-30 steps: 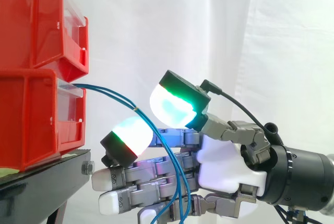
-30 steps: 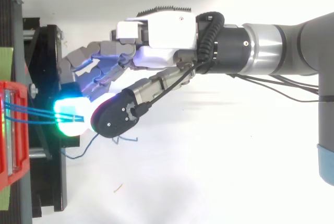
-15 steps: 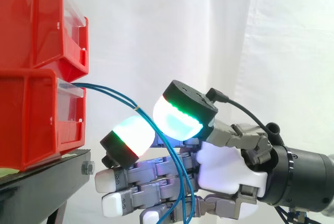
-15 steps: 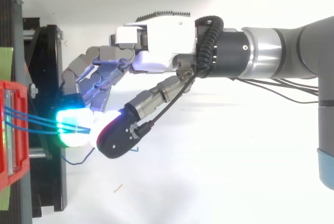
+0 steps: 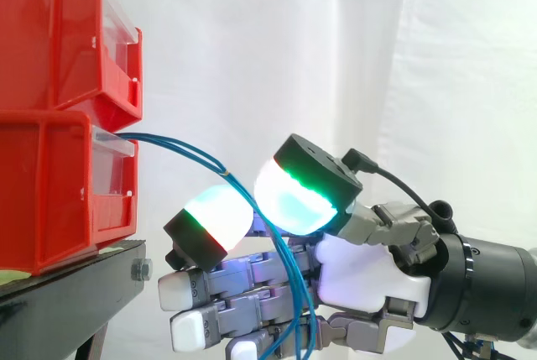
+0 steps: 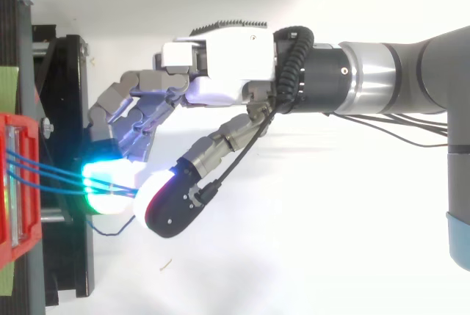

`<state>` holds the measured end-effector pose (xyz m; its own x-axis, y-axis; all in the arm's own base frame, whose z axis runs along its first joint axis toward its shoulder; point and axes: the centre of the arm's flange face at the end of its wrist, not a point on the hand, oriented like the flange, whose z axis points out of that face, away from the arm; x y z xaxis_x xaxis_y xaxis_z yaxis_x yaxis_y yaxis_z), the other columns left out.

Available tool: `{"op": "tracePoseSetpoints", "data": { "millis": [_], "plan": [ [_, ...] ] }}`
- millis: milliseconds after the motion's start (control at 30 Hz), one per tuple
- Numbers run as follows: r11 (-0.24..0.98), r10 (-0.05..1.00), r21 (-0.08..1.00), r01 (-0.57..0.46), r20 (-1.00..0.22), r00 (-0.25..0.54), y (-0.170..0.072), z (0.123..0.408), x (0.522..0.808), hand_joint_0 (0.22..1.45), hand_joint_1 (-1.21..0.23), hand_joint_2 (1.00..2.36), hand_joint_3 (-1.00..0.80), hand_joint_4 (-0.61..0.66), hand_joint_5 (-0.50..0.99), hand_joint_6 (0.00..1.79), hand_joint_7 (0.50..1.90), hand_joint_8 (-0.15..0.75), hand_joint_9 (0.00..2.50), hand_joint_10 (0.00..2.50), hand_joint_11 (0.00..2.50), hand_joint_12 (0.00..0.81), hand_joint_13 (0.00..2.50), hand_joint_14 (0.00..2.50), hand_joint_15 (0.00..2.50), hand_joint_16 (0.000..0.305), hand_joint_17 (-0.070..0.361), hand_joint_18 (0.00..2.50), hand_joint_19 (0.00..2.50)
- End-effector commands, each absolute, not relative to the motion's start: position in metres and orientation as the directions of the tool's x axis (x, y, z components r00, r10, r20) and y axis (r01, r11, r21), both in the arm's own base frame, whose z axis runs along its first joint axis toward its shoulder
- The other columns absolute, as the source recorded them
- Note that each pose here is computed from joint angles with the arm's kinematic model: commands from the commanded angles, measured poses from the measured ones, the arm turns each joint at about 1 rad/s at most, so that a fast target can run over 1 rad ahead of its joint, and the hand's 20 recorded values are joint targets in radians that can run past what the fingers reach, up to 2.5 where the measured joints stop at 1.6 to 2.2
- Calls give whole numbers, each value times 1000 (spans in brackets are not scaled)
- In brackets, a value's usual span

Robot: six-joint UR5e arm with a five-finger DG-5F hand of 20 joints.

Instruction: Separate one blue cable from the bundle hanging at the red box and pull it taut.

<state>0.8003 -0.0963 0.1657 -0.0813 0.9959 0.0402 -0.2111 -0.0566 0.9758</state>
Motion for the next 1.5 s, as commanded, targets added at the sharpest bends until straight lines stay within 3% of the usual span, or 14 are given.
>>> {"op": "tracePoseSetpoints", "data": {
  "millis": [0, 300, 433, 600, 900, 1233, 1467],
  "plan": [
    [-57, 996, 976, -212, 40, -82, -96, 166, 800, 672, -831, 1000, -500, 242, -174, 871, 904, 373, 748, 9, 412, 384, 850, 13, 358, 42, 95, 813, 463],
    [-57, 996, 976, -211, 40, -83, -95, 166, 800, 608, -768, 1000, -500, 232, -143, 851, 991, 378, 816, 10, 419, 378, 869, 13, 369, 41, 92, 819, 488],
    [-57, 996, 976, -211, 40, -83, -95, 166, 800, 636, -742, 1000, -500, 196, -135, 848, 1025, 378, 831, 12, 413, 380, 877, 13, 372, 41, 92, 823, 490],
    [-57, 996, 976, -211, 40, -83, -95, 166, 800, 696, -840, 1007, -409, 128, -172, 896, 983, 378, 789, 10, 436, 387, 872, 14, 371, 42, 95, 833, 475],
    [-56, 996, 976, -211, 39, -84, -94, 166, 801, 771, -938, 1000, -500, 166, -175, 924, 994, 376, 804, 11, 512, 384, 902, 14, 398, 41, 93, 860, 459],
    [-56, 996, 976, -211, 39, -84, -93, 166, 801, 631, -925, 1000, -500, 173, -145, 911, 1026, 379, 863, 12, 519, 373, 933, 16, 422, 39, 89, 876, 498],
    [-56, 996, 976, -211, 39, -84, -93, 166, 801, 569, -766, 1000, -500, 128, -122, 881, 1056, 381, 899, 13, 482, 373, 955, 15, 430, 40, 90, 887, 521]
  ]
}}
